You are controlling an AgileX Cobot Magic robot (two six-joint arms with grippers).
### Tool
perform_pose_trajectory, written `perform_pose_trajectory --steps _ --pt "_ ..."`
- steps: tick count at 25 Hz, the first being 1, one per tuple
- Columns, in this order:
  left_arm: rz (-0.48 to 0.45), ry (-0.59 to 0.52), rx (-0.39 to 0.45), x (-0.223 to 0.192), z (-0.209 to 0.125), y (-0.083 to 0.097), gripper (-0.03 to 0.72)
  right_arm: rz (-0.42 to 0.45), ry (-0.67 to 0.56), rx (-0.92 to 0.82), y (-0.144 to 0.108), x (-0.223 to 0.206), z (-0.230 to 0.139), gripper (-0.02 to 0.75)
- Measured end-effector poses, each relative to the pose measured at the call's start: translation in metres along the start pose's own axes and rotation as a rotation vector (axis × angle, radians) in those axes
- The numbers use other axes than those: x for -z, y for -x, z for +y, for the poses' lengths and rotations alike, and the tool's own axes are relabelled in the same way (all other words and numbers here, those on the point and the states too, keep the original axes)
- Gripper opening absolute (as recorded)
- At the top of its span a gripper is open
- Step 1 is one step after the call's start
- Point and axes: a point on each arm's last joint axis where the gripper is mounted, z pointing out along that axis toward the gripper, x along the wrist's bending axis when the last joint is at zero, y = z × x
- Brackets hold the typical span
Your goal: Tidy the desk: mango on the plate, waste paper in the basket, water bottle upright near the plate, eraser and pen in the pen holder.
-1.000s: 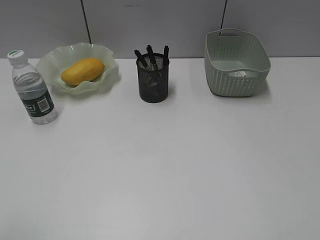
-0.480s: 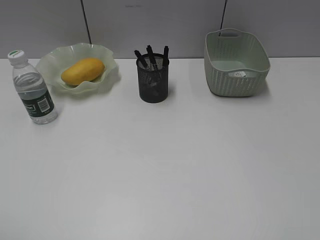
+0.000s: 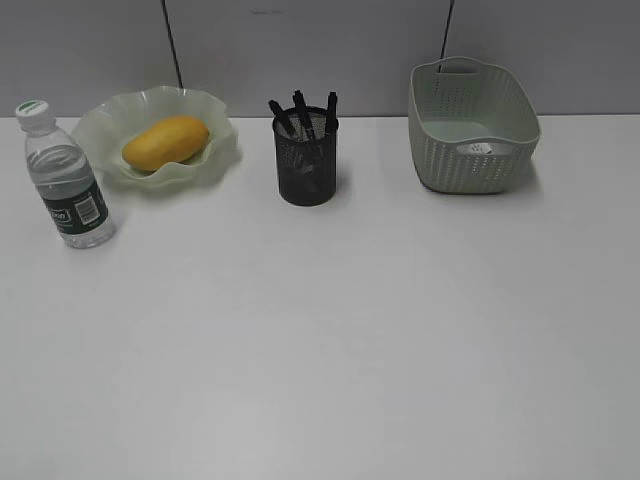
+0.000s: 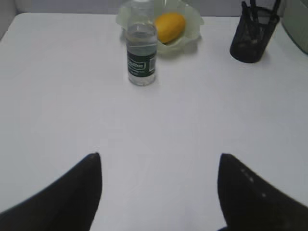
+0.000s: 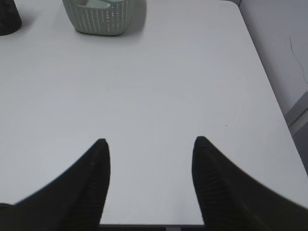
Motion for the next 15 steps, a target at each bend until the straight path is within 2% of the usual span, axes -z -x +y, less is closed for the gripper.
perform_pose_trajectory --steps 15 --pt "0.023 0.008 0.012 0.0008 -0.0006 0.0004 0.57 -0.001 -0.001 -0.002 -0.0001 -0.0001 -0.0001 0.439"
